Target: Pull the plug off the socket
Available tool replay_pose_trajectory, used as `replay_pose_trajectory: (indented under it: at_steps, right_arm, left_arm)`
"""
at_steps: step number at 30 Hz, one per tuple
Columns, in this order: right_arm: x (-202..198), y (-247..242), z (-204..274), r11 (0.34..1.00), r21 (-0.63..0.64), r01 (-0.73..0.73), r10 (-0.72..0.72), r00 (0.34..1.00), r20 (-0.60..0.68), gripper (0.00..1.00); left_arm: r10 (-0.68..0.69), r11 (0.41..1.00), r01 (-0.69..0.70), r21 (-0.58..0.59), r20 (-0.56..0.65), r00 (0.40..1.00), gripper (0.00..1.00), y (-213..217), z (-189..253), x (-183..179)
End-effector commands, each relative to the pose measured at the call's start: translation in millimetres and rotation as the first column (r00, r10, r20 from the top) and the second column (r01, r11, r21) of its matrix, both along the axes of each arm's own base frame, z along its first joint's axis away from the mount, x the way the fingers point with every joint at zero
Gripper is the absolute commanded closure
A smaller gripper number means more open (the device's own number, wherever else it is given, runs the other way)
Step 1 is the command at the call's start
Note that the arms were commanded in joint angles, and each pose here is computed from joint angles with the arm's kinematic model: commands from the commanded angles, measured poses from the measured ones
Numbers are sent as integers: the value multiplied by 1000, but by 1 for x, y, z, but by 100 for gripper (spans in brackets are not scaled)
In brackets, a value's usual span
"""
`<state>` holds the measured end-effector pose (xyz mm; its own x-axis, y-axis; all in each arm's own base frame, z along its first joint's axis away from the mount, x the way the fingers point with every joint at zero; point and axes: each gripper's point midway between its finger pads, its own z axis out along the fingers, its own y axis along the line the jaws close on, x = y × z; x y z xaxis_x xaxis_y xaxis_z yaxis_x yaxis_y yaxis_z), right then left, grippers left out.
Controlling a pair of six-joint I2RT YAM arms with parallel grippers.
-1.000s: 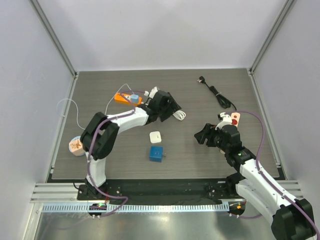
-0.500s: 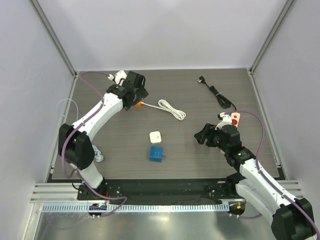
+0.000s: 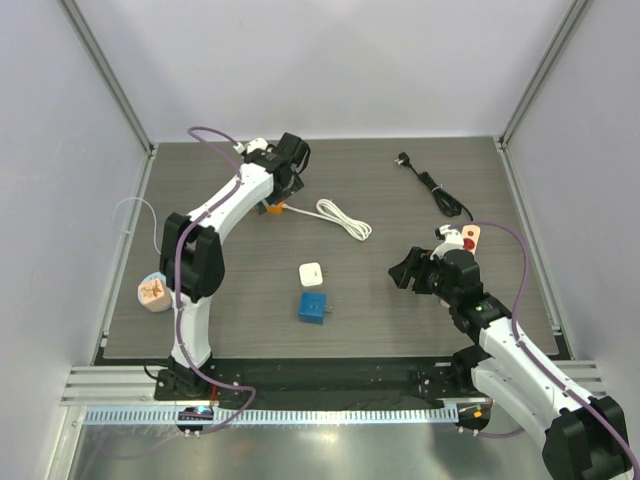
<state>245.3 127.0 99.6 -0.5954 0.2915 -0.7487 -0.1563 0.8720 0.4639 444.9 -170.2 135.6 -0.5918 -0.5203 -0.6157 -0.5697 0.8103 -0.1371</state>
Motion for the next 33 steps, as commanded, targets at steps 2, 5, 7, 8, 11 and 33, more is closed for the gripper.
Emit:
replay_pose_trajectory:
  at_steps: [2, 5, 7, 8, 11, 33]
  right_arm:
    - [7, 1, 12, 1000, 3, 3, -4, 999, 50, 29]
    - [6, 3, 11, 1000, 5, -4, 3, 999, 46, 29]
    - [6, 3, 11, 1000, 4, -7, 6, 999, 43, 29]
    - [5, 4, 11, 1000, 5, -9, 9, 999, 43, 29]
    - [6, 4, 11, 1000, 4, -14, 13, 999, 45, 29]
    - [8, 18, -9, 998, -30, -63, 62, 998, -23, 28]
  left_arm:
    - [89, 995, -88, 42, -29, 996, 14, 11, -7, 3]
    - [87, 996, -87, -7, -7, 996, 15, 0, -15, 17]
    - [105, 994, -105, 6, -15, 994, 15, 3, -23, 23]
    - [120, 993, -120, 6, -4, 993, 15, 5, -20, 27]
    - [157, 988, -157, 3, -31, 987, 16, 14, -34, 31]
    - [106, 994, -106, 21, -4, 994, 58, 32, -53, 55]
